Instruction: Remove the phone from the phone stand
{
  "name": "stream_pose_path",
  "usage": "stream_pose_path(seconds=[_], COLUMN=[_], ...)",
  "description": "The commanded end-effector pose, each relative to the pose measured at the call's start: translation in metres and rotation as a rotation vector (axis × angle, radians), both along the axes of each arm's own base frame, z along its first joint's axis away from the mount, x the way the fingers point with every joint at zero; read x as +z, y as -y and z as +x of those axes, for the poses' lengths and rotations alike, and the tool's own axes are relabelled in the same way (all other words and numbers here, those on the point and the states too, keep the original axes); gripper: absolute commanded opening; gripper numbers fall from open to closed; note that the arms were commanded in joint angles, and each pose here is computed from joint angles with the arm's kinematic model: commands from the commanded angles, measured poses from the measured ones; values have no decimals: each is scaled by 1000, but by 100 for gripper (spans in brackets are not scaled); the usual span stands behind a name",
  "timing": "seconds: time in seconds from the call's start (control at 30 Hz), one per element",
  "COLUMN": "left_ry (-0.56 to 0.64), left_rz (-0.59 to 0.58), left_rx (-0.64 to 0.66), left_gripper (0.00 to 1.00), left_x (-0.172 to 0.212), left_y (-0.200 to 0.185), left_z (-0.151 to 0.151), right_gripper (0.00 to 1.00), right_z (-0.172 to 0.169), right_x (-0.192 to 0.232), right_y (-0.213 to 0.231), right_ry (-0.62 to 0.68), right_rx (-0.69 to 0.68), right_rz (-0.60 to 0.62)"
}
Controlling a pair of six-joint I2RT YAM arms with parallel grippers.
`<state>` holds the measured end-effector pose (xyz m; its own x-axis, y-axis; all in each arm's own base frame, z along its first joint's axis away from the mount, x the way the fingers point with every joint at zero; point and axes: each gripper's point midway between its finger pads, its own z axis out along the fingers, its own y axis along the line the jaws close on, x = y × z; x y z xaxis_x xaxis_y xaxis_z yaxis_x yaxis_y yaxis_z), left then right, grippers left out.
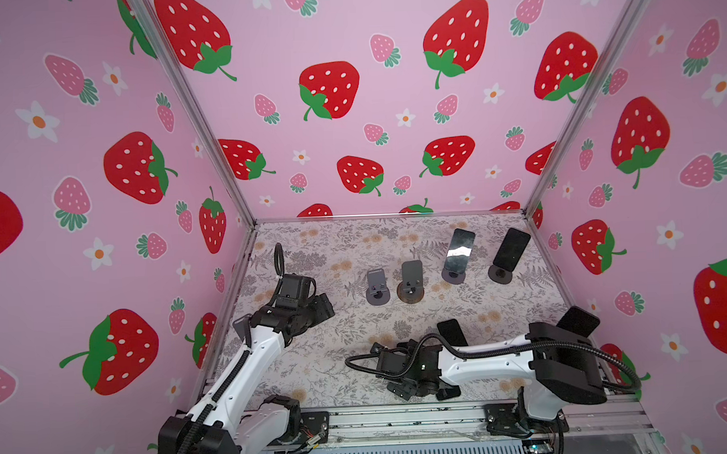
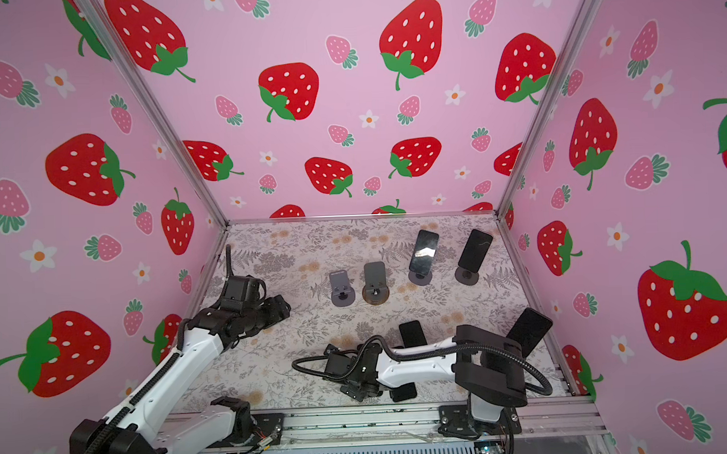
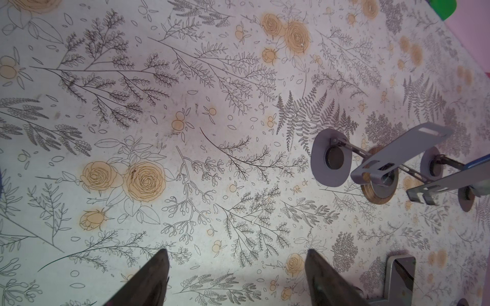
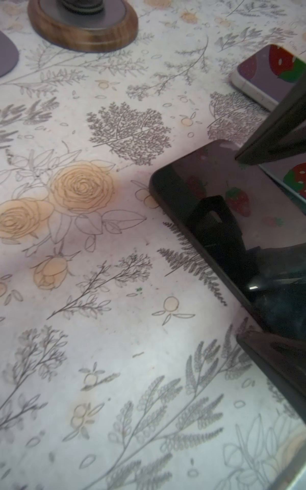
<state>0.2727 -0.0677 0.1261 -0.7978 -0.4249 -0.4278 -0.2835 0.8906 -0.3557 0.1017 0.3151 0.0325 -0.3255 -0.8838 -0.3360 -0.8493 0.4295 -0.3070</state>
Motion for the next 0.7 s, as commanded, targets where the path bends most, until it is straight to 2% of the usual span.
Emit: stream_pose_path(seconds=[0.0, 0.2, 0.3, 0.43, 0.53, 0.67], left_ry=[2, -1, 8, 35, 62, 126], left_rz=[10, -4, -10, -21, -31, -40], left_rx=[7, -2, -2, -3, 5, 1], left_gripper=[82, 82, 82, 82, 82, 82], left_x=[-2, -3, -1, 4, 12, 33], left_y=[-4, 0, 0, 2, 3, 4], left_z=[-1, 1, 2, 6, 10, 18], right_gripper=[100, 100, 100, 100, 100, 100], right_z=[3, 6, 8, 15, 33, 88], right_x=[2, 5, 17, 51, 81, 117], right_y=[29, 37, 29, 2, -10, 4], right_ry=[22, 46, 53, 66, 91, 139], right_rx=[-63, -99, -114, -126, -196, -385], right_rz=[-62, -57, -5, 178, 351, 545])
